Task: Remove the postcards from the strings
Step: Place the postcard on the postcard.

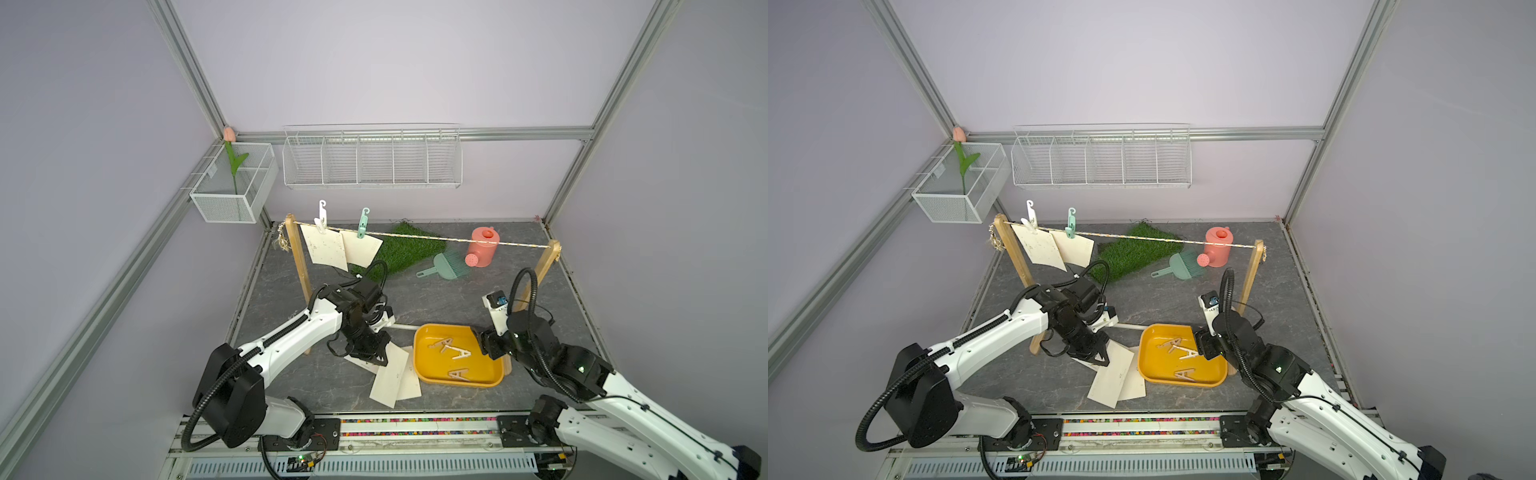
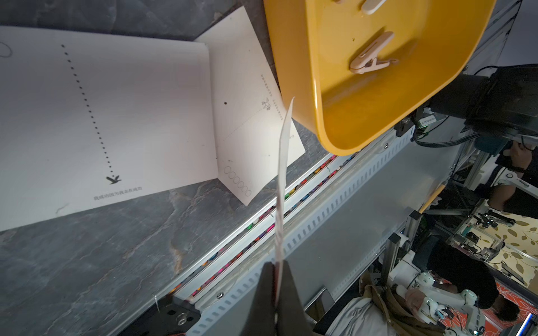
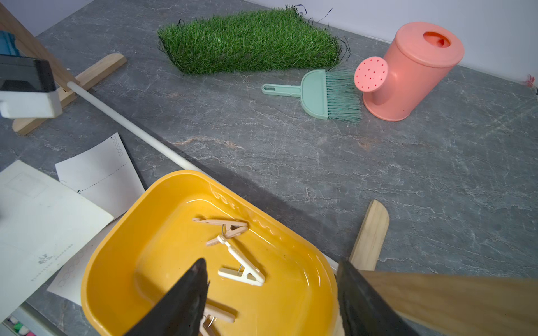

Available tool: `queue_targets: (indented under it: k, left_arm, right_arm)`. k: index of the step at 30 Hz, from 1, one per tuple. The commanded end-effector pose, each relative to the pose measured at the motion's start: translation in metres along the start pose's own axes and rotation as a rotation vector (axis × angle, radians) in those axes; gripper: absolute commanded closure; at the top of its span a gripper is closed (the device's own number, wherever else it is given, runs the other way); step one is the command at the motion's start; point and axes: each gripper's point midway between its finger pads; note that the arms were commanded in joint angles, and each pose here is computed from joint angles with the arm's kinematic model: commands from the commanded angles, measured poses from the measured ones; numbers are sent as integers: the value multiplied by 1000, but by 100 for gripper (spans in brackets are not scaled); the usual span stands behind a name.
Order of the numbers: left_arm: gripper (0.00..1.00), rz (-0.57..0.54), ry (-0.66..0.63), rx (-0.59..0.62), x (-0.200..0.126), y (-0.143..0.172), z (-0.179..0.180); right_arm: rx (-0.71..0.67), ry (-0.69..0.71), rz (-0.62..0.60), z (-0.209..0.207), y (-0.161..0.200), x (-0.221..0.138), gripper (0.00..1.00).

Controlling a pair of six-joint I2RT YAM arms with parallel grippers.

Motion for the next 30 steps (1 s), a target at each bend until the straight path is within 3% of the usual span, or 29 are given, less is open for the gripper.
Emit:
queue_targets:
  k: [1, 10, 19, 24, 30]
  left_arm:
    - [97, 3, -28, -7, 9, -6, 12]
    - [76, -5, -34, -22, 18, -20, 17]
    - [67, -10, -105, -23, 5, -16, 22]
    - [56, -26, -148, -45, -6, -8, 24]
    - [54, -31, -47, -122, -2, 8, 10]
  right_arm:
    - [-7, -4, 1, 0, 2, 5, 29]
    - [-7, -8, 5, 1, 1, 6, 29]
    - [-6, -20, 10, 3, 0, 8, 29]
    - [-11, -31, 14, 6, -1, 10, 29]
    - [-34, -130, -2, 23, -7, 6, 27]
Point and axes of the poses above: each gripper's point midway between its finger pads, its own x axis out along the fingers, its own z axis along the line the jaws close on, y = z × x, and after that the axes turned 8 degrees about x, right-handed
